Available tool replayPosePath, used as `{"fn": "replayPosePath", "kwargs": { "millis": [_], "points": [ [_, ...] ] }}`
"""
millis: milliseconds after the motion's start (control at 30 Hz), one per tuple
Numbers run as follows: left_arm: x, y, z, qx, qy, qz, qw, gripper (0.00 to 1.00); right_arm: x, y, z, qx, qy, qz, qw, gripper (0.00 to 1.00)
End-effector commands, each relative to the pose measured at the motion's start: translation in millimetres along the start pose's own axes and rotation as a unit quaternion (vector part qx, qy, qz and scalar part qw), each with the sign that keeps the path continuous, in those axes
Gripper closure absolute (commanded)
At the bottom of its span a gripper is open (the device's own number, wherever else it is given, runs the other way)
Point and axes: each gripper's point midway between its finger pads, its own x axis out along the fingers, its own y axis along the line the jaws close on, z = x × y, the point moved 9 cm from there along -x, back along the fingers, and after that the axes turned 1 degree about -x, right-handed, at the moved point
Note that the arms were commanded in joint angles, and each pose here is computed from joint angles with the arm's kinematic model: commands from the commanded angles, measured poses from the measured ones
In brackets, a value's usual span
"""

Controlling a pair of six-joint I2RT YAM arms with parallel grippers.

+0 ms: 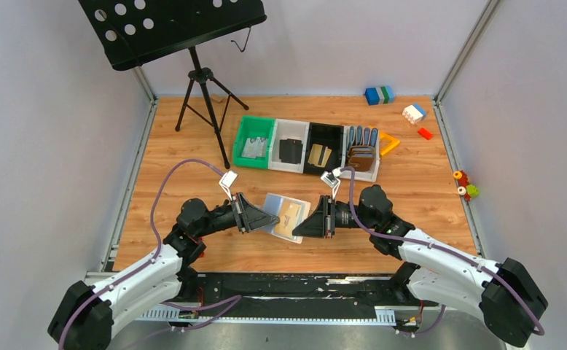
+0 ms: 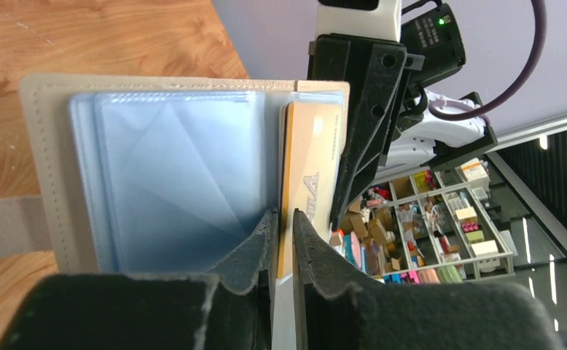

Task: Take the credit cards out of the card holder
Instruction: Remove the credit card from the card holder.

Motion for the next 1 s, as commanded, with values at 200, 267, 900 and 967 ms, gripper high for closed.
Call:
{"fn": "replayPosePath", "kwargs": {
  "millis": [200,267,900,967],
  "points": [
    [-3,-21,-1,0.038,0.020,-0.070,0.997,0.95,7,2,13,-0.012,-0.023,0.002,1.000,0.86],
    [-3,-19,-2,0.039,0.023,-0.065,0.997,0.96,7,2,13,-0.013,-0.028,-0.001,1.000,0.86],
    [-2,-14,-5,0.057,0.081,-0.043,0.994,0.85,11,1,15,-0.006,-0.008,-0.008,1.000,1.00],
    [-1,-13,-5,0.063,0.088,-0.033,0.994,0.85,13,0,16,-0.005,-0.005,-0.005,1.000,1.00]
  ]
}}
